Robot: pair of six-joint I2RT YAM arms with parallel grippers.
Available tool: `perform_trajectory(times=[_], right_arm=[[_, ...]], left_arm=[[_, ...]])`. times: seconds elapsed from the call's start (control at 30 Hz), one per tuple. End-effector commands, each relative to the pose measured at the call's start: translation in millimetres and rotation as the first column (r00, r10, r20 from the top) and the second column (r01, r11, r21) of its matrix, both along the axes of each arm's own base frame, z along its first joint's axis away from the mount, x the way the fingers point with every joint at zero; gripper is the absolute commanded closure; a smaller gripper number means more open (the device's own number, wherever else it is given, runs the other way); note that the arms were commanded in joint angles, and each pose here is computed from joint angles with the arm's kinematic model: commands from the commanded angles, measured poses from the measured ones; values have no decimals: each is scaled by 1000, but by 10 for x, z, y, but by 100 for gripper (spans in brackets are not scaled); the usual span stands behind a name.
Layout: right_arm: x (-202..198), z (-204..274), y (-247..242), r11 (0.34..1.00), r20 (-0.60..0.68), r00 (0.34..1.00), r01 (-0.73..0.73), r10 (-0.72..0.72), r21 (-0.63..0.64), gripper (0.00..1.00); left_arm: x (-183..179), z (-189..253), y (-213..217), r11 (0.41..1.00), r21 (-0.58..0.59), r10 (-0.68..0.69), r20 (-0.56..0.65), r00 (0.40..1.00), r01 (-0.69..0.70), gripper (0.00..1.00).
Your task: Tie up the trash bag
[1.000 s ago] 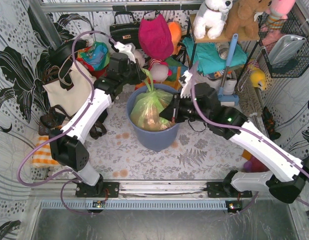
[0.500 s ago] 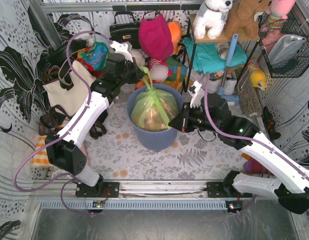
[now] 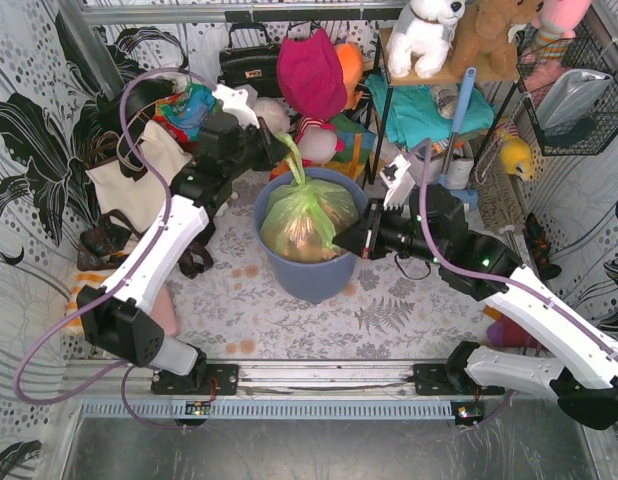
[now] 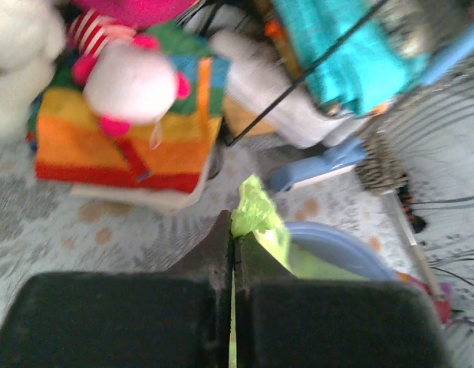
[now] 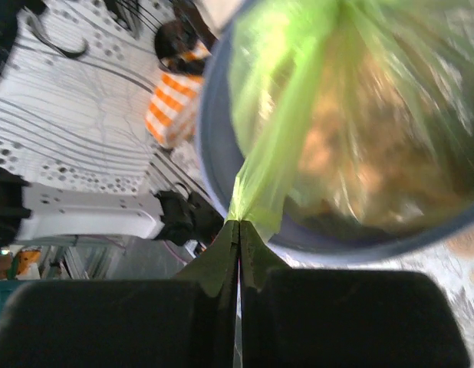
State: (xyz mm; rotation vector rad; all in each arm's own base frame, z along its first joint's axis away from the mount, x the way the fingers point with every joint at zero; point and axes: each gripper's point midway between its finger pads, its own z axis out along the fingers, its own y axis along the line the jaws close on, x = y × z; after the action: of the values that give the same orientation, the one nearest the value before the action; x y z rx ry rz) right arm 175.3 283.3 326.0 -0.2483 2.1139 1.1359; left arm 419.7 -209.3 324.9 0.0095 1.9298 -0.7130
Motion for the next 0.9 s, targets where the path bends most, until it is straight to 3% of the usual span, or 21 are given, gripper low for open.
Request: perform_trajectory(times=[0.0, 0.1, 0.23, 0.43, 0.53, 0.87], right_arm=[[166, 818, 154, 980, 168, 985, 2, -35, 197, 100], [257, 1055, 236, 968, 217, 975, -1, -55, 251, 100], [446, 1202, 267, 960, 262, 957, 51, -126, 276, 100], [731, 1390, 222, 942, 329, 910, 155, -253, 297, 100], [844, 1473, 153, 924, 350, 879, 213, -323, 318, 100], [889, 2111, 120, 890, 449, 809, 186, -379, 416, 100]], left_arm=[[-313, 1128, -226, 969, -128, -166, 297, 940, 212, 100], [-597, 1317, -389, 917, -151, -298, 359, 885, 370, 100], [-1011, 1422, -578, 805, -152, -470, 426, 773, 573, 100], [-1339, 1490, -643, 718, -132, -552, 489, 675, 683, 100], [-1413, 1489, -652, 699, -118, -574, 496, 652, 705, 100], [-1349, 1386, -633, 729, -113, -555, 478, 680, 675, 100]])
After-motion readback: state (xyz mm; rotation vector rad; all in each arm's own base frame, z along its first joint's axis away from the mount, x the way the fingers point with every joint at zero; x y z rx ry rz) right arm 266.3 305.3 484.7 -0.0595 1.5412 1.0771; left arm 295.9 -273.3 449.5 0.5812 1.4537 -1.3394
